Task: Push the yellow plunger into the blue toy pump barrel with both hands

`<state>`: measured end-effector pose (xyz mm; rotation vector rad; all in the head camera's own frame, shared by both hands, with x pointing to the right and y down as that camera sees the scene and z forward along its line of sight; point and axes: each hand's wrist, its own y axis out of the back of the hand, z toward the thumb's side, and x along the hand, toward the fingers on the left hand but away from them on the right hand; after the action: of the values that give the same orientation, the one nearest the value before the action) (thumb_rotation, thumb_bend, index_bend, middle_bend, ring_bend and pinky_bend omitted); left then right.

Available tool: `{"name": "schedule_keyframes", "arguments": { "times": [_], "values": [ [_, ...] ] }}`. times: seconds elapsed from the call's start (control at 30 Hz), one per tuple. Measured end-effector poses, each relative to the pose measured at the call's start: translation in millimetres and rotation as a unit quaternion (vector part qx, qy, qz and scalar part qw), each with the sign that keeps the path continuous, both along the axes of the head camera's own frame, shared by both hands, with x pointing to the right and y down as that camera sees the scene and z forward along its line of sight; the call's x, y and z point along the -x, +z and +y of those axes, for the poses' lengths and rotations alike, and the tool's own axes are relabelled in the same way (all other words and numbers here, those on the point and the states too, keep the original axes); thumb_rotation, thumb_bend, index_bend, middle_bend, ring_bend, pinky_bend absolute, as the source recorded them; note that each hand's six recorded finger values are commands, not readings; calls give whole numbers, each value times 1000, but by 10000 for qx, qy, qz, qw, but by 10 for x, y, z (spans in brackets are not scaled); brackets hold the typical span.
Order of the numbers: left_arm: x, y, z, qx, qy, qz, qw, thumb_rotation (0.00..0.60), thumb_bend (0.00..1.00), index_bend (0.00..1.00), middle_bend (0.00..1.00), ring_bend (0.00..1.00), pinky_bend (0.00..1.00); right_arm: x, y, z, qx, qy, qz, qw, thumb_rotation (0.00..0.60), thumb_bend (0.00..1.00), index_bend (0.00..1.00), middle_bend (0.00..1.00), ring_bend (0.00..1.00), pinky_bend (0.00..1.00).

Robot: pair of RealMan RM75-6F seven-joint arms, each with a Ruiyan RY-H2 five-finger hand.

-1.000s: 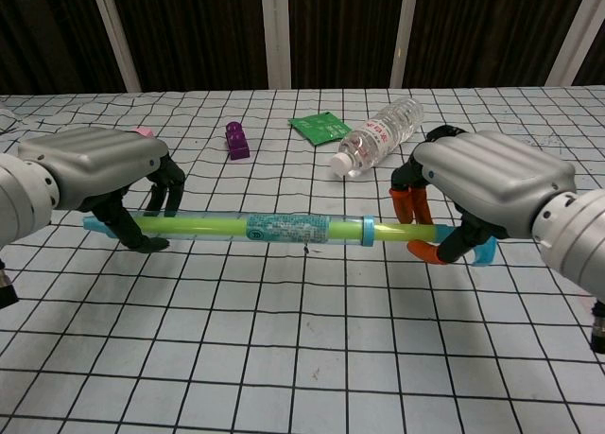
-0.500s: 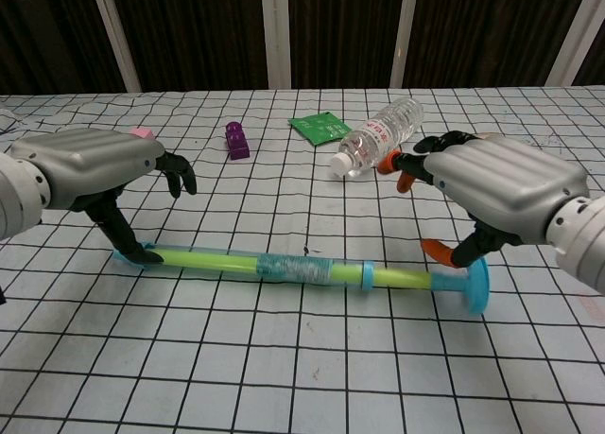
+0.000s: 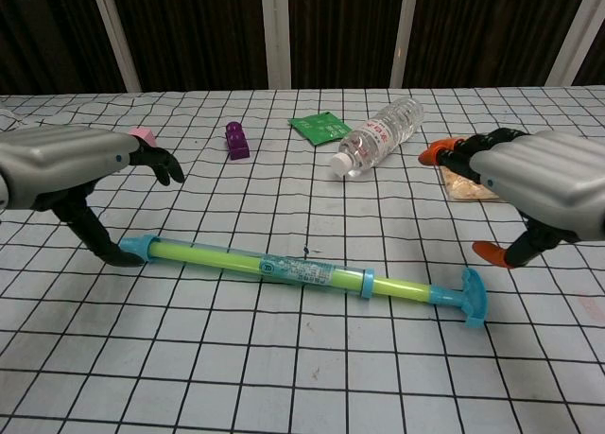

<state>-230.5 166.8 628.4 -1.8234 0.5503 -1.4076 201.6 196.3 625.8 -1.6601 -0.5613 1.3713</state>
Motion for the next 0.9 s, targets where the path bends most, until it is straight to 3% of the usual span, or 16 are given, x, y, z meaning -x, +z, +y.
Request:
{"name": "schedule_keyframes", "arguments": {
  "times": [0.23,0.43,0.6,0.73,0.9],
  "values": [
    [430,-182,81,-191,-246,53,9995,600,164,110,59,4,0,-433,-130,22,-62,524,-93,9986,600,276,0,0,0,0],
    [914,-367,246,-478,-513,147,9974,600,118,26,0,0,0,-920,-250,117,-9,1126,-283,9932,600,269,0,0,0,0],
    [1407,-560,517,-636,-820,146,9945,600,111,13,0,0,0,-1363,-416,299,-1,1398,-245,9899,600,268,0,0,0,0],
    [1698,-702,679,-723,-1093,135,9913,600,111,11,0,0,0,-1577,-560,412,-218,1520,-315,9876,600,267,0,0,0,0],
    [1976,-879,786,-935,-1402,122,9856,600,111,6,0,0,0,-1858,-764,506,-744,1649,-415,9826,600,267,0,0,0,0]
  ]
}}
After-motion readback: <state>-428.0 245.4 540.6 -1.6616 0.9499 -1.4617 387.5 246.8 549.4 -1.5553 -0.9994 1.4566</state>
